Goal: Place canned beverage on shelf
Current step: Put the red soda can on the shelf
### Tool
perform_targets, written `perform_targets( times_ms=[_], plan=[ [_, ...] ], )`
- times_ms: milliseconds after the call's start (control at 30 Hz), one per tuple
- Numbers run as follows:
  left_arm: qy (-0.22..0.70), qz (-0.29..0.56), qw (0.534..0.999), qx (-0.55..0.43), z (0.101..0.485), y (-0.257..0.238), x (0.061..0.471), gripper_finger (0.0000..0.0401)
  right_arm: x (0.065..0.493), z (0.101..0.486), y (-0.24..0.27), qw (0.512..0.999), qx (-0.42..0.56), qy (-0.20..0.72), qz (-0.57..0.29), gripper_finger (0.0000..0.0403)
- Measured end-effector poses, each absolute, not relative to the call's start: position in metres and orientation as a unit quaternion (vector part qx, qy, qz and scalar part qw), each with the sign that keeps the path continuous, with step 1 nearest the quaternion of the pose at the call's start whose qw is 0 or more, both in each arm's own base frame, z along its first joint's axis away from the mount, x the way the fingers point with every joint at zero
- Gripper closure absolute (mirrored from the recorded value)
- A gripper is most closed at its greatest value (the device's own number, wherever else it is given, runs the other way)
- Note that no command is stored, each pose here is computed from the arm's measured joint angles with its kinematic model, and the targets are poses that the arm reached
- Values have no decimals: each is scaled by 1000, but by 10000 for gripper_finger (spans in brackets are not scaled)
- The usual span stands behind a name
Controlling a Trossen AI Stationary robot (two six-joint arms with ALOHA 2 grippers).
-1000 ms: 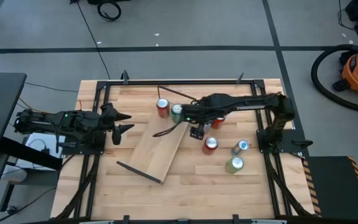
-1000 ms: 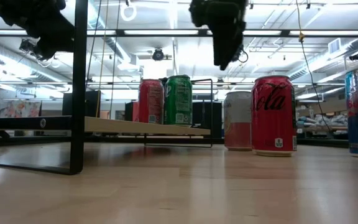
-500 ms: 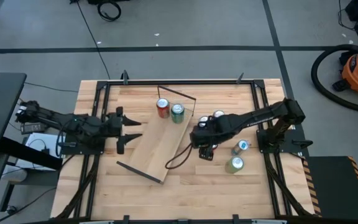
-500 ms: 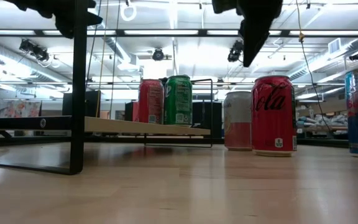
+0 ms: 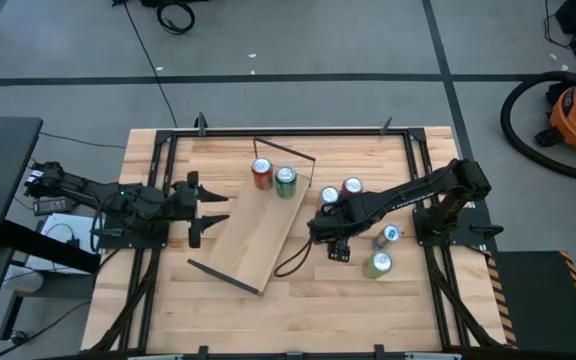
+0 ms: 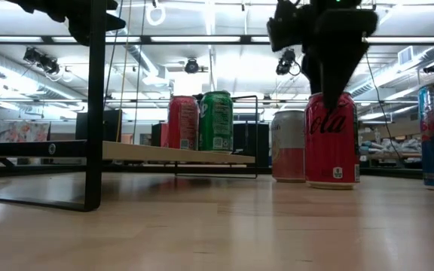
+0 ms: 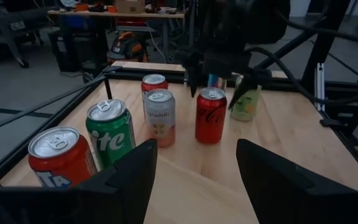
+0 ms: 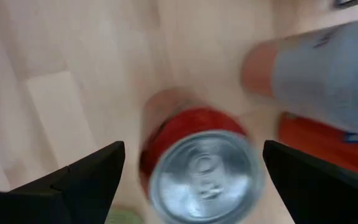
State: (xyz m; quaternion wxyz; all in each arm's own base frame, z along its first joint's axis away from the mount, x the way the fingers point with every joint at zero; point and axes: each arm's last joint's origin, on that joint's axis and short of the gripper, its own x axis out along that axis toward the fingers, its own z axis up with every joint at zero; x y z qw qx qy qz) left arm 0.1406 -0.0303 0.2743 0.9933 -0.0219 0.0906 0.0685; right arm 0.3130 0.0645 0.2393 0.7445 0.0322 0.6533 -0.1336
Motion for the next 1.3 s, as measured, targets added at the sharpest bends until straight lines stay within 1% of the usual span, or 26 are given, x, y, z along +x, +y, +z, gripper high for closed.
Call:
perform_targets(
  times_ms=[167,300,400,500,700,833,1100,1200,1300],
  plan=[
    [93,69,993,-25,274,-30,141,170,311,219,60,741,49,659,-118,25],
    [94,69,993,-27,274,-30,141,170,313,206,54,750,67,649,-108,56],
    [94,69,993,-27,274,-30,141,170,315,205,50,753,76,645,-103,78],
    [94,69,993,-23,274,-30,141,170,320,212,48,758,84,639,-103,86],
    [94,69,993,-22,274,-30,141,170,334,239,47,793,83,595,-103,74],
    [94,69,993,-22,274,-30,141,170,343,255,45,812,89,568,-103,75],
    [91,74,993,-18,274,-30,141,170,363,281,41,867,107,478,-95,77],
    [85,73,994,-11,275,-30,141,170,368,291,37,879,101,455,-99,77],
    [76,73,994,-11,277,-30,141,170,383,293,34,881,94,451,-104,77]
  ],
)
